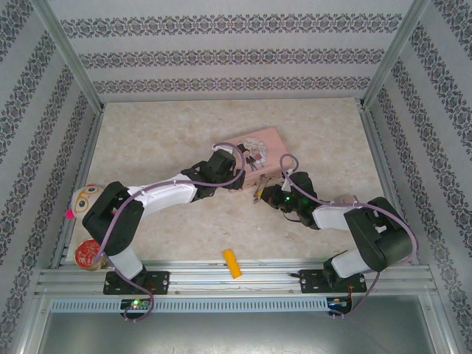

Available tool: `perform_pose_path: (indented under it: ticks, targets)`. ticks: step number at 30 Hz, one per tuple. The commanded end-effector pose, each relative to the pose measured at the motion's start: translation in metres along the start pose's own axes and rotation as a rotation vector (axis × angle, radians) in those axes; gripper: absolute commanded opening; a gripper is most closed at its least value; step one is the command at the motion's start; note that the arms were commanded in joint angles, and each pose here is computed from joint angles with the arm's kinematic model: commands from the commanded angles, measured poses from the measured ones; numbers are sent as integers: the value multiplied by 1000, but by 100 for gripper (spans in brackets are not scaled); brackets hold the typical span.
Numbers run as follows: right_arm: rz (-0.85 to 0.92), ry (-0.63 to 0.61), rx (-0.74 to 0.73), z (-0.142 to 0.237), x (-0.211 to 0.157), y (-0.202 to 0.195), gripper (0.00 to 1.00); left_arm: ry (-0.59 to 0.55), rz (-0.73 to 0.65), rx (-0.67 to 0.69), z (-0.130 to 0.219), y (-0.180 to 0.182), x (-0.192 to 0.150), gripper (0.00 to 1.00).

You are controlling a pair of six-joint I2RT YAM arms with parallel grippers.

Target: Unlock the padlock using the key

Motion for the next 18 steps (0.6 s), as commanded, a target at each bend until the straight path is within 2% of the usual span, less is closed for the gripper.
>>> perform_pose_path:
  ticks: [1, 7, 18]
  targets:
    - [21, -37, 146, 1, 11, 20, 0, 61, -40, 52, -1, 6, -14, 99]
    - [-9, -64, 263, -5, 19, 29, 0, 80, -39, 81, -2, 12, -22, 99]
    - [-92, -117, 281, -6, 18, 5, 0, 92, -39, 100, 0, 17, -27, 99]
Point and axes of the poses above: each hand's point on the last joint's axis, 136 mm out from that joint toward the fingers, its own z axis back along the fingers, its own y axis along the line the jaws close on, x = y × z, the point moved 3 cm from there along z, back along the fingers, and after that the axes turned 3 degrees about z, right-handed, at the moved point
